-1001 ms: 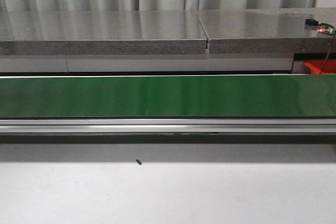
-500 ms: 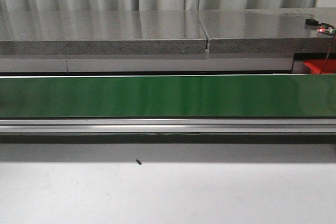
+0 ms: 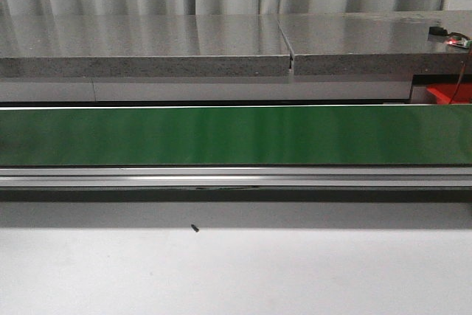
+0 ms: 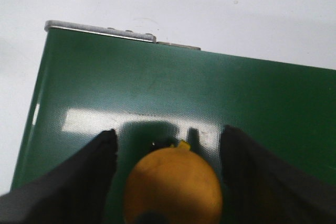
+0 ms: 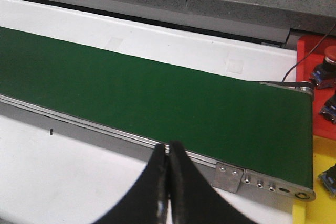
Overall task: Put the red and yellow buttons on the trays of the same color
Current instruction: 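Carry the yellow button onto the green belt and open the left gripper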
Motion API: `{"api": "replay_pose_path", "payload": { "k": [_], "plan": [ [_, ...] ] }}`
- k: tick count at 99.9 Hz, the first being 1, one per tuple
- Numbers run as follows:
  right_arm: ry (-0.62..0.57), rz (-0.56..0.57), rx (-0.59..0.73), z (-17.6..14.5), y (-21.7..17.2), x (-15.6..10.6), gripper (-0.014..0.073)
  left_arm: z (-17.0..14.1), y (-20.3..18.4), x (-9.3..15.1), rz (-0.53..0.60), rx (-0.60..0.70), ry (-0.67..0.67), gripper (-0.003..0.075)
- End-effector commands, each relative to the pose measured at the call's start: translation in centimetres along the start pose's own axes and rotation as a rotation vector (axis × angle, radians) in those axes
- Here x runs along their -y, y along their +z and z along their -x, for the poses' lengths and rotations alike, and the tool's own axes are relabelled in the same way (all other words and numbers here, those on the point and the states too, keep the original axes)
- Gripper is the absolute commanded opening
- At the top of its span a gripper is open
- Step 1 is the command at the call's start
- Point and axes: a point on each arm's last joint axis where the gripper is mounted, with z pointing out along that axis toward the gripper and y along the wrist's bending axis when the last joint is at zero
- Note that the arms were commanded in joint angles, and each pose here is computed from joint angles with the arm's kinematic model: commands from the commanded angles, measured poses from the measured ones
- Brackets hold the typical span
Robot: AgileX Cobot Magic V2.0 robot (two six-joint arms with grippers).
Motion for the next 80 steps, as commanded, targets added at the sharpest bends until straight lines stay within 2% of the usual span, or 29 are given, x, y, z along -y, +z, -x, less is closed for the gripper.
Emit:
{"api": "replay_pose_path", "payload": {
  "k": [1,9,30,45,62,80],
  "plan": [
    [0.005,-0.020,0.083,1.2,-0.3,0.1,-0.0068,1.5,-2.5,0.5,-0.017,0.137,0.004,0.0593],
    [0.005,-0.020,0.083,1.2,-0.3,0.1,-0.0068,1.7,-3.0,0.6,-0.021,0.158,0.001,0.0643],
    [0.005,-0.020,0.083,1.2,-0.3,0.1,-0.0068,2.5,-5.8,0.6,-0.021,0.285,0.007,0.0640],
    [0.005,-0.020,0.083,1.2,-0.3,0.1,-0.0068,3.9,-7.4,-0.5,0.001,0.356,-0.014,0.0640],
    [0.005,-0.020,0.083,1.2,-0.3,0.1,-0.0068,5.6,-9.2,-3.7,0.072,0.435,-0.078,0.0640],
    [0.005,-0.020,0.083,1.2,-0.3,0.1,-0.0068,6.7,-11.5,-8.8,0.190,0.521,-0.174,0.0640]
  ]
}}
